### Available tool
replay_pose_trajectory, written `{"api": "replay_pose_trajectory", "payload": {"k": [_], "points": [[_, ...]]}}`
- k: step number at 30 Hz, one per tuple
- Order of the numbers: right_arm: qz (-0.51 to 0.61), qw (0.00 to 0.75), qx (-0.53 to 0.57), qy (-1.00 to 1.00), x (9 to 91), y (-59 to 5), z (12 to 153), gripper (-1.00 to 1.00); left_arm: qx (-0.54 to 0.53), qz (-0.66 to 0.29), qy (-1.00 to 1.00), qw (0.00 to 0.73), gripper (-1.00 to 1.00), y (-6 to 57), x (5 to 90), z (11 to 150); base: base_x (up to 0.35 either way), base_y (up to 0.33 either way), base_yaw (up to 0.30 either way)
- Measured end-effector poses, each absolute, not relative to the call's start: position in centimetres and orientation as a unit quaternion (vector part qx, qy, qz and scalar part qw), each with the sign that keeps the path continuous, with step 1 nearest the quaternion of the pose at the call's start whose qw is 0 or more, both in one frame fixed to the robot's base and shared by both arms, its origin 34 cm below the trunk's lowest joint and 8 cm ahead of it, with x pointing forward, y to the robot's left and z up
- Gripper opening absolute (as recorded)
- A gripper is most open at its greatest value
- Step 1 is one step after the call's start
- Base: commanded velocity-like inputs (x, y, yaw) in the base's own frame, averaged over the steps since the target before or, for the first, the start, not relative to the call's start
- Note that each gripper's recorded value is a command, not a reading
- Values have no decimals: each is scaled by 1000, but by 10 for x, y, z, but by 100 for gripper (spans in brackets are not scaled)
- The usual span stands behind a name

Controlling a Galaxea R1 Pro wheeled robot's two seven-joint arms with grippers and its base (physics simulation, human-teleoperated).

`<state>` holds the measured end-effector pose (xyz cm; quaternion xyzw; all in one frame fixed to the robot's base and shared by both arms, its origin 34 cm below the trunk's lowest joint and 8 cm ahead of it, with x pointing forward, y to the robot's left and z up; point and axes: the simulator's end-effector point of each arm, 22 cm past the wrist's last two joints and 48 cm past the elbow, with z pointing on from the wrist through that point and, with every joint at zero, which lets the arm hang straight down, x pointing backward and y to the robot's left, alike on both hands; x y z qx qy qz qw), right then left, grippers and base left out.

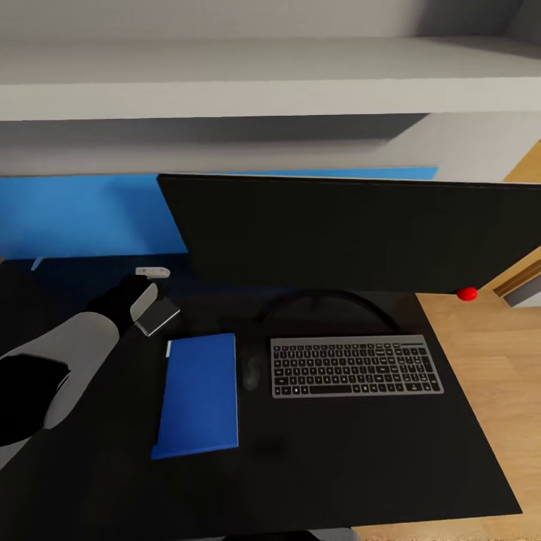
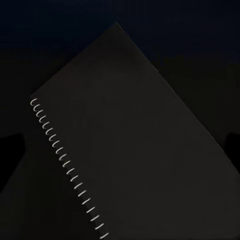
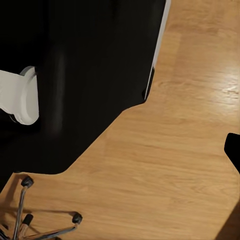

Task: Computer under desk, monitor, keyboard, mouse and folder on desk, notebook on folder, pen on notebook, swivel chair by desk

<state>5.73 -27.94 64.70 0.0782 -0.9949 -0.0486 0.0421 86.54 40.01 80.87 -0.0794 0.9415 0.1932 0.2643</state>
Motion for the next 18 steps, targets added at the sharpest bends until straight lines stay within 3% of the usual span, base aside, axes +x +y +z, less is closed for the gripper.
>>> {"api": "replay_pose_trajectory", "payload": {"k": [18], "points": [[-50,55,80,-994,46,-280,649,100,-143,159,939,268,100,407,860,785,0,0,0]]}}
